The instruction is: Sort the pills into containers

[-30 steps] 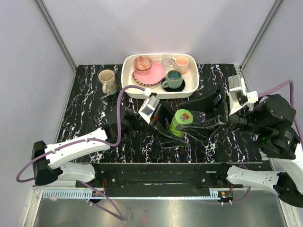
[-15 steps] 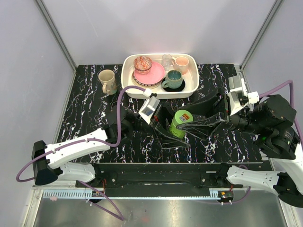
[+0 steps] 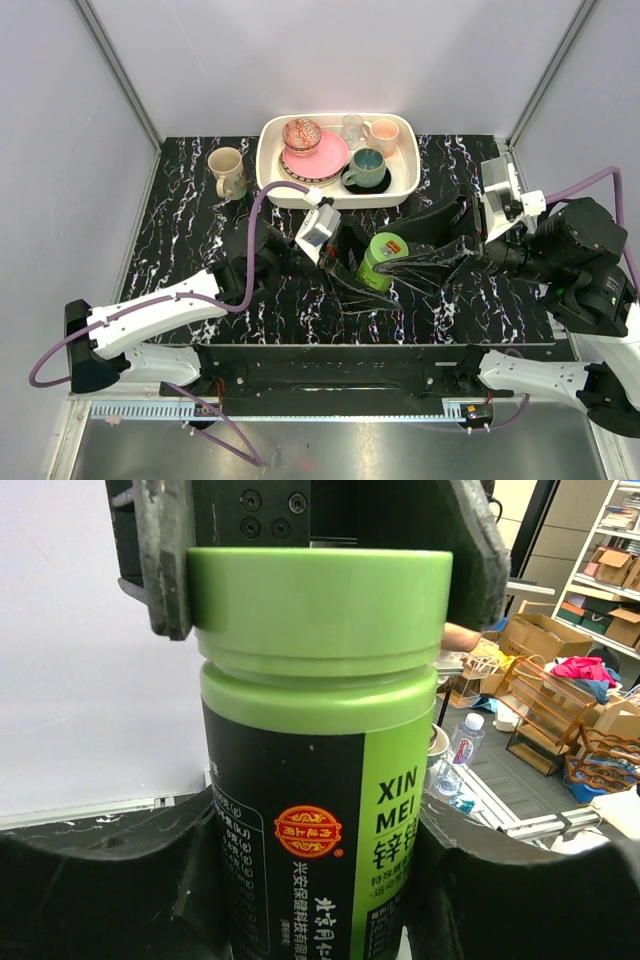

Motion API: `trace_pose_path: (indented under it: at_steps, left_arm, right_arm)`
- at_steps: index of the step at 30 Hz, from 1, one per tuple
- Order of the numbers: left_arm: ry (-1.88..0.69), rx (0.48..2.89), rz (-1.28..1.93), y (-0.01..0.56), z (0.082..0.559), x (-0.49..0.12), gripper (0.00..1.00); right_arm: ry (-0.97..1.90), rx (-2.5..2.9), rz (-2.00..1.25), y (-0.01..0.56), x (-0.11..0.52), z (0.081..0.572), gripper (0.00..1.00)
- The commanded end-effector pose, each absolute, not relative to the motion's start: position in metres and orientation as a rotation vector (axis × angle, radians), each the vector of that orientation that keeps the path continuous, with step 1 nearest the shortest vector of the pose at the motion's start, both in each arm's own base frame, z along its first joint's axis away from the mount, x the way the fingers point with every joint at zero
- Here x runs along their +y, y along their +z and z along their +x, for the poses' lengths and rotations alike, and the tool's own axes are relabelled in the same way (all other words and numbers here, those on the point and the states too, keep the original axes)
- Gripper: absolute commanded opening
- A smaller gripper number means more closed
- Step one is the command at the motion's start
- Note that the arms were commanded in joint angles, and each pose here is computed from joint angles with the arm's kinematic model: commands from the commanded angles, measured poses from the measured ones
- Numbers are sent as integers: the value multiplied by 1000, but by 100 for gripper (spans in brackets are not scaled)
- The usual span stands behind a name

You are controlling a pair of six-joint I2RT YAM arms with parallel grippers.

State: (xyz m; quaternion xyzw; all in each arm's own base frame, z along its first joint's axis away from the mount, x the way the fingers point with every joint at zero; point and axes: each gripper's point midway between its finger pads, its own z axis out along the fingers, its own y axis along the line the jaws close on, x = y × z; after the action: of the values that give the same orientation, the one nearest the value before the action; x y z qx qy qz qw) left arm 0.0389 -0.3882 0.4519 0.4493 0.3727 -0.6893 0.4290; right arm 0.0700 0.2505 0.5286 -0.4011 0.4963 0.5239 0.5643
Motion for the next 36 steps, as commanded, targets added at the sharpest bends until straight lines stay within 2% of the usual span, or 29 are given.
trace_pose_path:
  at_steps: [1, 19, 36]
  left_arm:
    - [-1663, 793, 1077, 495, 36, -371, 0]
    - [-1797, 616, 1210, 503, -1, -351, 0]
    - [-1515, 887, 1018, 491, 58, -367, 0]
  right_arm:
    - [1261, 1232, -973, 518, 257, 68, 0]
    - [1377, 1136, -1131, 520, 251, 32, 0]
    - [1174, 1401, -915, 491, 263, 93, 0]
